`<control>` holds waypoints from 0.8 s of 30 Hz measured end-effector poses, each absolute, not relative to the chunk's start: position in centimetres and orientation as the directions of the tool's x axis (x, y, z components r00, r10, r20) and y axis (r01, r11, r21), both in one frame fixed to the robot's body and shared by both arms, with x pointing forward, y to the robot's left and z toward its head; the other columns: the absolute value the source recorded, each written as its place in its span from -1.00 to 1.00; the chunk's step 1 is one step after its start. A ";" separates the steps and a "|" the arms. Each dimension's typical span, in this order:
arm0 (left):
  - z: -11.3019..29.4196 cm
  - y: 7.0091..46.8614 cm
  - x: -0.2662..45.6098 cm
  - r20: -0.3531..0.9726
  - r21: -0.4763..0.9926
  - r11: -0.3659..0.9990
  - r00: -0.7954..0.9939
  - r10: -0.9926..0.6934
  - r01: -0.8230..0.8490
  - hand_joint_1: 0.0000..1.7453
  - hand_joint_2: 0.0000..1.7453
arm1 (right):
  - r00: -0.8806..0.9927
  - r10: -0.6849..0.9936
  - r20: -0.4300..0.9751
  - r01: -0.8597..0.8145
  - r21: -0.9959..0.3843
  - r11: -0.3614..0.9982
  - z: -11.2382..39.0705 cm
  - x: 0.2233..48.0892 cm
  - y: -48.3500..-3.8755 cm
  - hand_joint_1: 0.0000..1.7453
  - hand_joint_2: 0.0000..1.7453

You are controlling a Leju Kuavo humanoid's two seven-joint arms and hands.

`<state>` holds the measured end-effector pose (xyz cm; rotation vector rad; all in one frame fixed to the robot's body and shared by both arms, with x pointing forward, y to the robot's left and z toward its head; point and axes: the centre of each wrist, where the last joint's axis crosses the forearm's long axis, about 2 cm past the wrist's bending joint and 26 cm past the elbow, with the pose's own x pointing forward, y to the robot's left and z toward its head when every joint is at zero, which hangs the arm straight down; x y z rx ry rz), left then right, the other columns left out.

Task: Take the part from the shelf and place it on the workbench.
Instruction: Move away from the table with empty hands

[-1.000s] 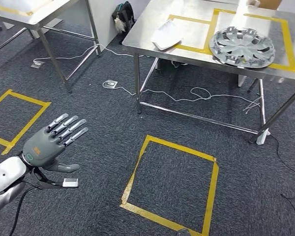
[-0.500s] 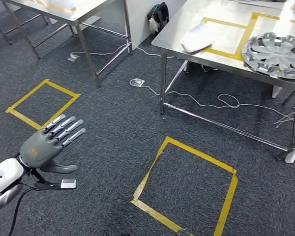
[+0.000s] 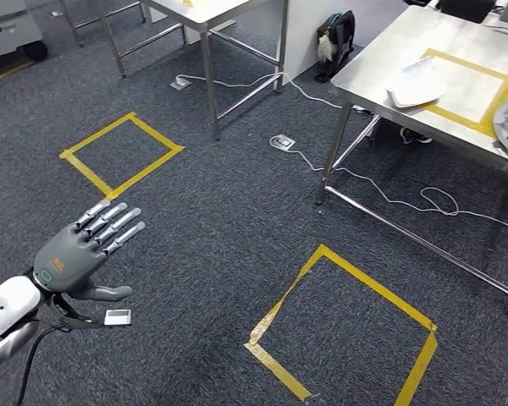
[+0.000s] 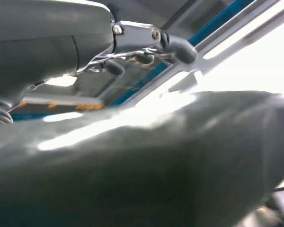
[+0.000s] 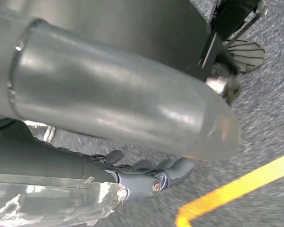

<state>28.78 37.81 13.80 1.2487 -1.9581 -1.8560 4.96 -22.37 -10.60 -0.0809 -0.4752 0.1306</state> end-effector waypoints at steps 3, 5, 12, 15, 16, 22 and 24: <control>13.7 37.9 28.7 -0.406 0.888 -0.124 -0.632 -0.659 -0.442 -1.00 -1.00 | 0.882 0.143 0.450 -0.105 -0.108 0.989 -10.6 4.9 -22.4 -1.00 -1.00; 13.2 38.2 28.1 -0.384 0.898 -0.124 -0.615 -0.689 -0.421 -1.00 -1.00 | 0.885 0.136 0.445 -0.098 -0.106 0.989 -10.6 4.7 -22.4 -1.00 -1.00; 9.4 41.6 22.5 -0.261 0.948 -0.157 -0.393 -0.882 -0.278 -1.00 -1.00 | 0.899 0.083 0.430 -0.045 -0.099 0.994 -10.7 4.1 -22.4 -1.00 -1.00; 8.8 42.5 21.2 -0.246 0.950 -0.160 -0.329 -0.912 -0.268 -1.00 -1.00 | 0.902 0.073 0.425 -0.036 -0.094 0.995 -10.7 3.9 -22.4 -1.00 -1.00; 8.5 42.7 20.8 -0.238 0.952 -0.158 -0.312 -0.920 -0.261 -1.00 -1.00 | 0.904 0.071 0.422 -0.035 -0.092 0.995 -10.7 3.7 -22.4 -1.00 -1.00; 7.3 43.8 18.2 -0.213 0.965 -0.173 -0.200 -0.956 -0.198 -1.00 -1.00 | 0.908 0.062 0.414 -0.027 -0.090 0.996 -10.8 3.4 -22.6 -1.00 -1.00; 7.0 44.2 17.4 -0.193 0.973 -0.169 -0.149 -0.970 -0.159 -1.00 -1.00 | 0.909 0.058 0.412 -0.022 -0.092 0.996 -10.8 3.4 -22.7 -1.00 -1.00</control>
